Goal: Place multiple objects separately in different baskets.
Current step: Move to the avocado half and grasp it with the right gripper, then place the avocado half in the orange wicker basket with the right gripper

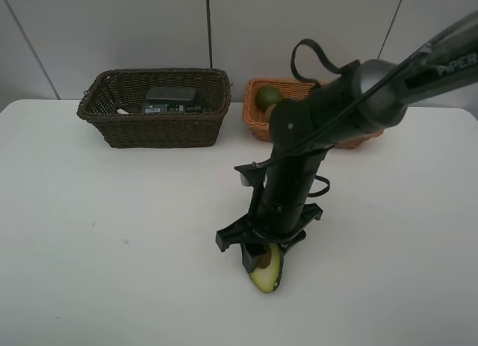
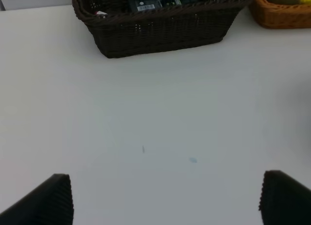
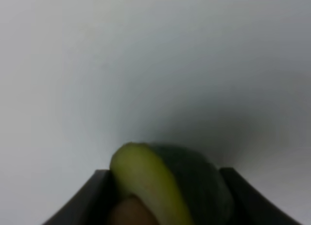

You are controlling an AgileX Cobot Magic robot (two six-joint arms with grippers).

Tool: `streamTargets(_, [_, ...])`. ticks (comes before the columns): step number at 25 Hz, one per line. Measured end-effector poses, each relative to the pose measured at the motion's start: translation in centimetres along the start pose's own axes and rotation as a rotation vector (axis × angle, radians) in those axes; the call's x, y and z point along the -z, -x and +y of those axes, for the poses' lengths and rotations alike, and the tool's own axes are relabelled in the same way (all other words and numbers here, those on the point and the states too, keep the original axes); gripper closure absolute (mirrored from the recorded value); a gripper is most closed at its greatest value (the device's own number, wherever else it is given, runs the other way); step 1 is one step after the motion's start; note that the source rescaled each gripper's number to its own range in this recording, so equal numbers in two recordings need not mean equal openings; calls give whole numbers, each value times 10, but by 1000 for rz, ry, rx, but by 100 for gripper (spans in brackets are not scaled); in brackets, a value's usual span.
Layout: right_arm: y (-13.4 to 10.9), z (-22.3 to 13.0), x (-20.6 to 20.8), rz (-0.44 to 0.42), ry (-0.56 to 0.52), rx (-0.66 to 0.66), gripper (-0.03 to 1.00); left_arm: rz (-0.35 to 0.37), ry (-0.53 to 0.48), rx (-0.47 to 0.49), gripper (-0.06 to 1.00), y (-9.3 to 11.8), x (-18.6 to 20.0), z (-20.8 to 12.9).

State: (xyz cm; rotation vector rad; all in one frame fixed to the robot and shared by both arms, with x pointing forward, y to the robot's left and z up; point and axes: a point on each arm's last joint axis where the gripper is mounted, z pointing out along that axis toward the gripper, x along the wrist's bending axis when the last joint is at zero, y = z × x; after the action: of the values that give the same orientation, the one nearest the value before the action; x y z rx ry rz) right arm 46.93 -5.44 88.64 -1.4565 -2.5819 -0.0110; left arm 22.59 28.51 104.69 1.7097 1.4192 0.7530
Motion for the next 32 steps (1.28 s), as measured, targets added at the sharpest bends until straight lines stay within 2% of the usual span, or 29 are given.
streamTargets(6, [-8, 19, 85, -15, 168, 80, 53, 0, 0, 0, -6, 0, 0, 0])
streamTargets(10, [9, 43, 135, -72, 320, 77, 53, 0, 0, 0, -6, 0, 0, 0])
streamTargets(12, [30, 54, 153, -113, 397, 47, 53, 0, 0, 0, -6, 0, 0, 0])
streamTargets(15, [82, 69, 174, -168, 528, -54, 53, 0, 0, 0, -6, 0, 0, 0])
streamTargets(20, [177, 90, 163, -228, 703, -234, 53, 0, 0, 0, -6, 0, 0, 0])
streamTargets(24, [239, 97, 134, -264, 756, -338, 53, 0, 0, 0, -6, 0, 0, 0])
streamTargets(28, [269, 95, 115, -280, 756, -392, 52, 0, 0, 0, -6, 0, 0, 0])
streamTargets(29, [272, 95, 114, -283, 757, -395, 46, 0, 0, 0, -6, 0, 0, 0])
streamTargets(32, [274, 97, 113, -293, 773, -387, 12, 0, 0, 0, -6, 0, 0, 0])
